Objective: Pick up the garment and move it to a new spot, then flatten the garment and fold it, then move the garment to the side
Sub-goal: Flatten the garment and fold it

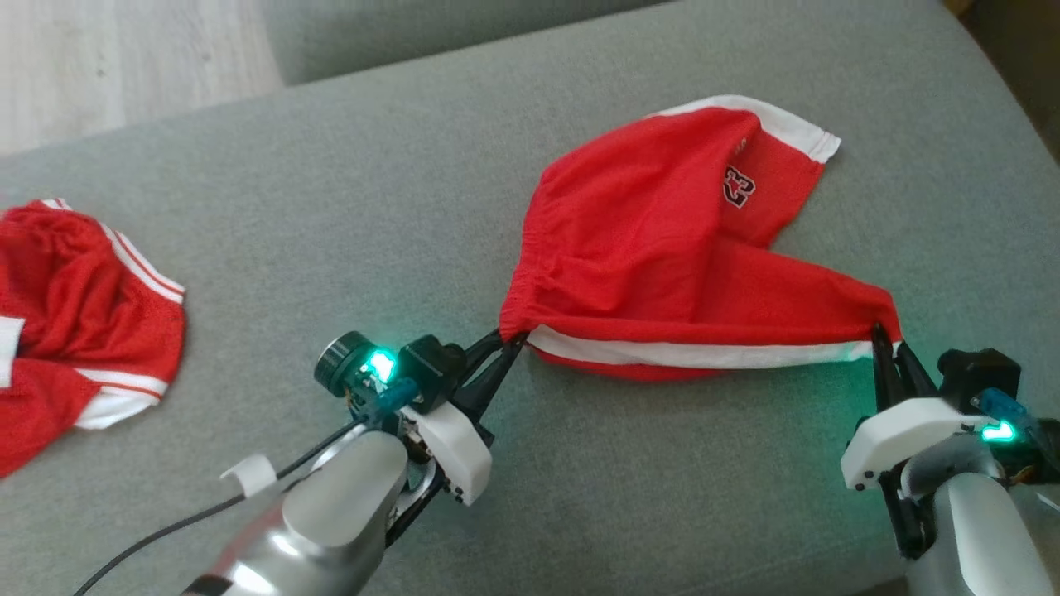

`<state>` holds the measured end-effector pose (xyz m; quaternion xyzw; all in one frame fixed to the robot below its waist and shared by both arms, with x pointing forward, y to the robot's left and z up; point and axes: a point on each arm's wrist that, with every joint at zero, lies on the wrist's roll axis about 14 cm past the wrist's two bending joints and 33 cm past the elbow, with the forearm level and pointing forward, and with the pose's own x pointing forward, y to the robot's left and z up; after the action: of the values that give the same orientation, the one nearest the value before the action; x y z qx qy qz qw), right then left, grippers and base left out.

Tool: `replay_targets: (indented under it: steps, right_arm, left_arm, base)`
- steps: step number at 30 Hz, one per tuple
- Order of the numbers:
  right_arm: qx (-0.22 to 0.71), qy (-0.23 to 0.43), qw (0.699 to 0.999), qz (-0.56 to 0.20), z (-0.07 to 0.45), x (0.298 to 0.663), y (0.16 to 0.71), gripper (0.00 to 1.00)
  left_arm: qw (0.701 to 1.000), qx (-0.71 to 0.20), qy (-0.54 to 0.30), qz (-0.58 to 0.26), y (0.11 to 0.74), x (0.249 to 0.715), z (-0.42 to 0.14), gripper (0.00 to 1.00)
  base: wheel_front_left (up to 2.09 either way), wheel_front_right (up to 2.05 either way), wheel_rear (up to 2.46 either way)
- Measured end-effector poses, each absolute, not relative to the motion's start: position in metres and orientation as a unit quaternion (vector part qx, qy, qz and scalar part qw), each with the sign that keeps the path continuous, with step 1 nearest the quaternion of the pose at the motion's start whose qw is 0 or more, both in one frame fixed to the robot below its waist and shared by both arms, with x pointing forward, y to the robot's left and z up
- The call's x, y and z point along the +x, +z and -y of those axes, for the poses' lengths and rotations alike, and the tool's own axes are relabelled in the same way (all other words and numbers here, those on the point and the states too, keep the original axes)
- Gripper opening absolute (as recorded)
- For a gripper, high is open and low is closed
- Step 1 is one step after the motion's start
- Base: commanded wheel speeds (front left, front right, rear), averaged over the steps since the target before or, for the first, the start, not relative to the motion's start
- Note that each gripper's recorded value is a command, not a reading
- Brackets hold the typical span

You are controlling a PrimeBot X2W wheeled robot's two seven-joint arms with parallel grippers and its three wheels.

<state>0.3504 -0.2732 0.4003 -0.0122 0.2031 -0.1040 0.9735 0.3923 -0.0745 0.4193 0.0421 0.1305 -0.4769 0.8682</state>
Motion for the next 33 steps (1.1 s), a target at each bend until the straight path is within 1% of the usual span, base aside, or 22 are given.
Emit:
replay_targets:
  steps: [4,10,15,19,22,24,26,29,31,33]
  right_arm:
    - [-0.021,-0.095,0.98,-0.173,0.269,0.358,0.419,0.0]
    - [-0.032,-0.063,0.992,-0.107,0.25,0.382,0.469,0.0]
    - [-0.047,-0.029,0.998,-0.033,0.228,0.409,0.536,0.0]
    - [-0.052,0.004,0.998,0.02,0.213,0.428,0.592,0.0]
    - [-0.049,0.021,0.995,0.08,0.205,0.439,0.645,0.0]
    - [-0.07,0.034,0.99,0.115,0.199,0.442,0.678,0.0]
    - [-0.069,0.043,0.986,0.145,0.193,0.443,0.703,0.0]
    - [-0.071,0.055,0.985,0.149,0.185,0.444,0.709,0.0]
    - [-0.079,0.065,0.985,0.136,0.179,0.445,0.7,0.0]
    - [-0.08,0.075,0.987,0.115,0.173,0.444,0.685,0.0]
  left_arm:
    - [0.877,0.042,-0.467,-0.11,0.436,0.395,0.066,0.0]
    - [0.898,0.051,-0.432,-0.071,0.467,0.406,0.04,0.0]
    - [0.913,0.064,-0.4,-0.039,0.504,0.42,0.015,0.0]
    - [0.925,0.086,-0.369,0.014,0.559,0.442,-0.004,0.0]
    - [0.933,0.091,-0.341,0.067,0.607,0.455,-0.015,0.0]
    - [0.936,0.086,-0.327,0.098,0.635,0.458,-0.021,0.0]
    - [0.939,0.078,-0.313,0.123,0.656,0.457,-0.027,0.0]
    - [0.942,0.066,-0.297,0.144,0.673,0.453,-0.034,0.0]
    - [0.944,0.055,-0.283,0.16,0.681,0.448,-0.041,0.0]
    - [0.945,0.051,-0.283,0.155,0.676,0.443,-0.043,0.0]
  base:
    - [0.0,0.0,0.0]
    - [0.0,0.0,0.0]
    - [0.0,0.0,0.0]
    - [0.0,0.0,0.0]
    - [0.0,0.0,0.0]
    - [0.0,0.0,0.0]
    - [0.0,0.0,0.0]
    - [0.0,0.0,0.0]
    - [0.0,0.0,0.0]
    - [0.0,0.0,0.0]
